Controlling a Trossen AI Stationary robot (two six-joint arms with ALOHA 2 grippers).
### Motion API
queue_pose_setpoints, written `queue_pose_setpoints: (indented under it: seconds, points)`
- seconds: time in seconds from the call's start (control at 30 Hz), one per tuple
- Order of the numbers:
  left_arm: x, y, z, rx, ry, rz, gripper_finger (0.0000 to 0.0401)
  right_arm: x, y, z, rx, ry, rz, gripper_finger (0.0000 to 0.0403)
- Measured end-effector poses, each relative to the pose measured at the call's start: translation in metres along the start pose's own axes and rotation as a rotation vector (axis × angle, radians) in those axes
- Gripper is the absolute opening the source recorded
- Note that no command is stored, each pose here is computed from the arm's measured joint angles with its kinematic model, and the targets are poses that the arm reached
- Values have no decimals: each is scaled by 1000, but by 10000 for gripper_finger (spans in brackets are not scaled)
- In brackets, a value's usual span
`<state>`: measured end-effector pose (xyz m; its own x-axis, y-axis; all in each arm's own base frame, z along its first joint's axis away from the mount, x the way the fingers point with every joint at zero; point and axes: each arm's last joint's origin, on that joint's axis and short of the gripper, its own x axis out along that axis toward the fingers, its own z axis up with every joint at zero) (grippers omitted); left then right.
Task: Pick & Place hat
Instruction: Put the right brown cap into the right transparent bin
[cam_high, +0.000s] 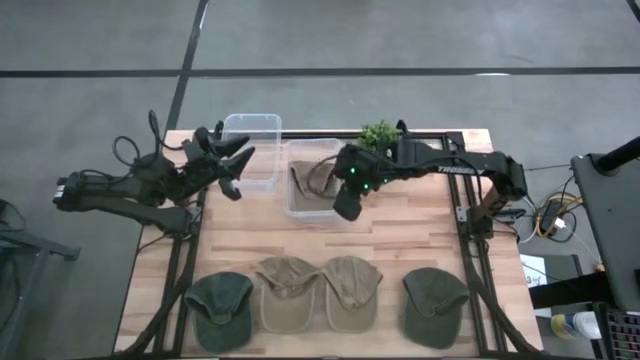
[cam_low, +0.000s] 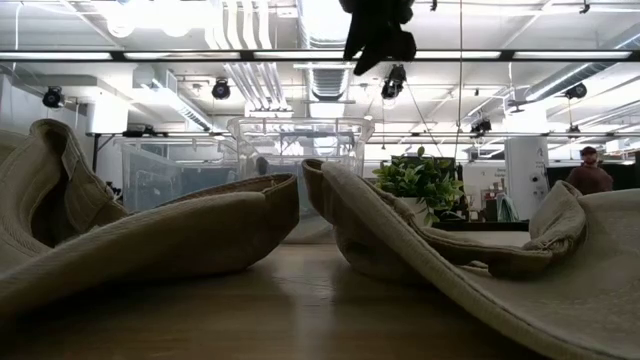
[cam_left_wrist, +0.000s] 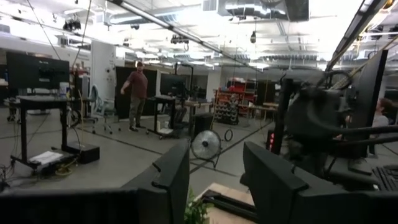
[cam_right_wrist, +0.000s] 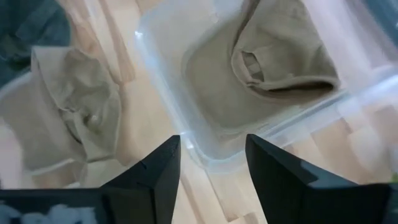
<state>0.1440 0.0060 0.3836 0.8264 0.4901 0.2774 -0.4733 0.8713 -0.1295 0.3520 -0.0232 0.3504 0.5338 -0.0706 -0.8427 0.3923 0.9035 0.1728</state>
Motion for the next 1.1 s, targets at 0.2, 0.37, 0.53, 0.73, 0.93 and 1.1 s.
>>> queue_pose_setpoints:
  seconds: [0.2, 0.37, 0.53, 0.73, 0.93, 1.1]
  points:
    - [0, 0, -7, -35, 66, -1, 145, -4, 41, -18, -164, -6, 52, 171]
    - [0, 0, -11, -47, 96, 0, 145, -10, 80, -42, -331, 17, 116, 171]
    - [0, -1, -11, -65, 102, -6, 145, -14, 112, -74, -422, 75, 164, 171]
    - [0, -2, -11, -101, 106, -37, 145, -11, 133, -105, -236, 156, 170, 171]
    - [0, -2, -12, -122, 107, -35, 145, 6, 138, -139, 14, 263, 92, 171]
    - [0, -2, -12, -134, 115, -34, 145, 22, 137, -168, 195, 333, 3, 171]
